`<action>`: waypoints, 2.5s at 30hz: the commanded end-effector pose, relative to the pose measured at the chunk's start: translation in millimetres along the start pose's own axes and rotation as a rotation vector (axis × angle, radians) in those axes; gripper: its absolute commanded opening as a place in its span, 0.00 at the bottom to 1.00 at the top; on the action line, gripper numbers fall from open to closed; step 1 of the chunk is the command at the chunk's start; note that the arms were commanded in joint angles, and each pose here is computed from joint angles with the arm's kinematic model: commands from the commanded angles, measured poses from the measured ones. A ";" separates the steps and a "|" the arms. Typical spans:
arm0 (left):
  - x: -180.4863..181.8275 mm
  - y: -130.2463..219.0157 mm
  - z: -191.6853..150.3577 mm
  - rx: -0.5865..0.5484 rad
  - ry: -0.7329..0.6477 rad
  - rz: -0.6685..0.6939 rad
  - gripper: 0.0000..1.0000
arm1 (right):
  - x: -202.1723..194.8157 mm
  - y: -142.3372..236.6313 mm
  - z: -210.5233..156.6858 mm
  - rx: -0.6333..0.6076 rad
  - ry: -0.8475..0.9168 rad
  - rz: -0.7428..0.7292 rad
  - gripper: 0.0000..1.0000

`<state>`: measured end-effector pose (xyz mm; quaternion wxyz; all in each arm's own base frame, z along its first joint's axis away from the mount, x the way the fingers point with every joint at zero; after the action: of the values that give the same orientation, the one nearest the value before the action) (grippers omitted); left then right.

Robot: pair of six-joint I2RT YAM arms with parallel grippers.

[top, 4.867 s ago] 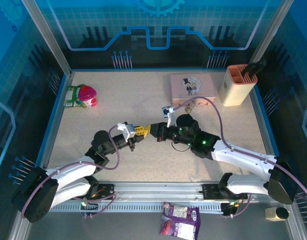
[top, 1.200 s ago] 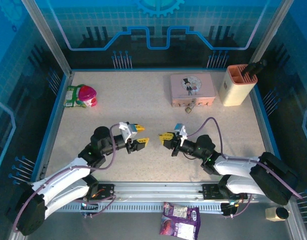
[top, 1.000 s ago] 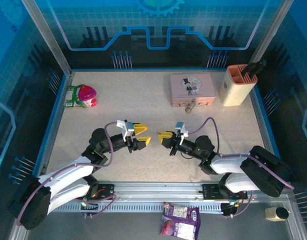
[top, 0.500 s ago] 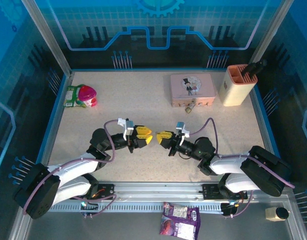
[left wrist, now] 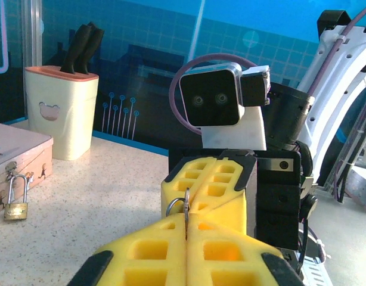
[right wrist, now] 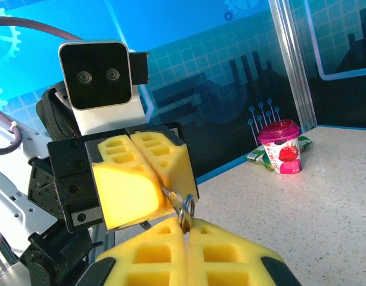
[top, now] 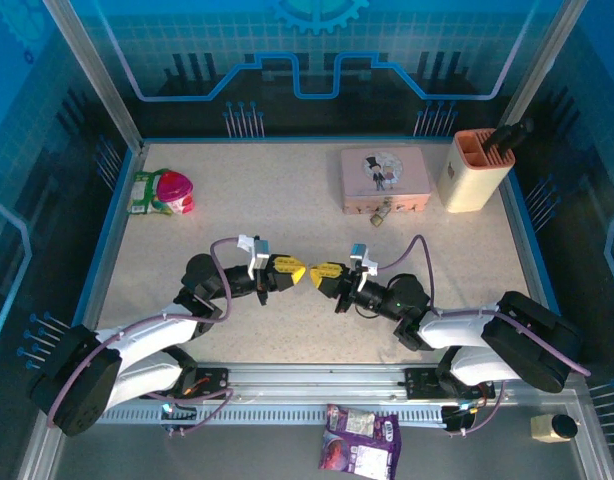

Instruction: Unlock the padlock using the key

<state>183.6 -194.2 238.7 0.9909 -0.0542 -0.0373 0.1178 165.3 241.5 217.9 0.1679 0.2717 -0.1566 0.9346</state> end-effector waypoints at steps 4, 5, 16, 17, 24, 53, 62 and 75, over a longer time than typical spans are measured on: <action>-0.3 -4.2 10.5 -0.019 -0.037 -0.046 0.00 | 10.8 -6.8 8.5 -0.042 0.015 0.052 0.00; -0.4 -4.2 10.7 -0.019 -0.038 -0.047 0.00 | 10.8 -6.9 9.1 -0.044 0.016 0.051 0.00; -4.3 -1.3 9.7 0.040 -0.047 -0.056 0.00 | -0.1 6.2 14.3 -0.062 0.061 0.005 0.34; -5.1 -0.7 10.1 0.045 -0.051 -0.057 0.00 | -0.3 6.2 14.8 -0.052 0.064 0.014 0.35; -9.0 2.6 12.7 0.090 -0.062 -0.064 0.00 | -2.7 5.9 11.5 0.028 0.115 0.044 0.30; -9.8 -0.1 5.4 0.148 -0.025 -0.111 0.00 | 8.4 5.4 13.5 0.100 0.134 0.093 0.13; -10.2 1.0 4.2 0.153 -0.026 -0.107 0.00 | 7.4 5.8 11.7 0.110 0.126 0.089 0.11; -10.5 2.3 3.6 0.165 -0.038 -0.097 0.00 | 8.8 9.6 13.5 0.099 0.142 0.080 0.33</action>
<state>173.8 -194.2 231.6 0.9958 0.0368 -0.0238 0.0805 158.1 231.1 222.6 0.1238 0.2215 -0.0966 0.9624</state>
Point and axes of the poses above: each hand's point on the last joint's axis, 136 mm out from that joint toward the fingers, its own y axis back along the fingers, its own x axis along the line the jaws close on, z = x × y, the point moved 7 cm from there along y, back along the fingers, and after that the axes turned 15 degrees about -y, right-handed, at the moved point
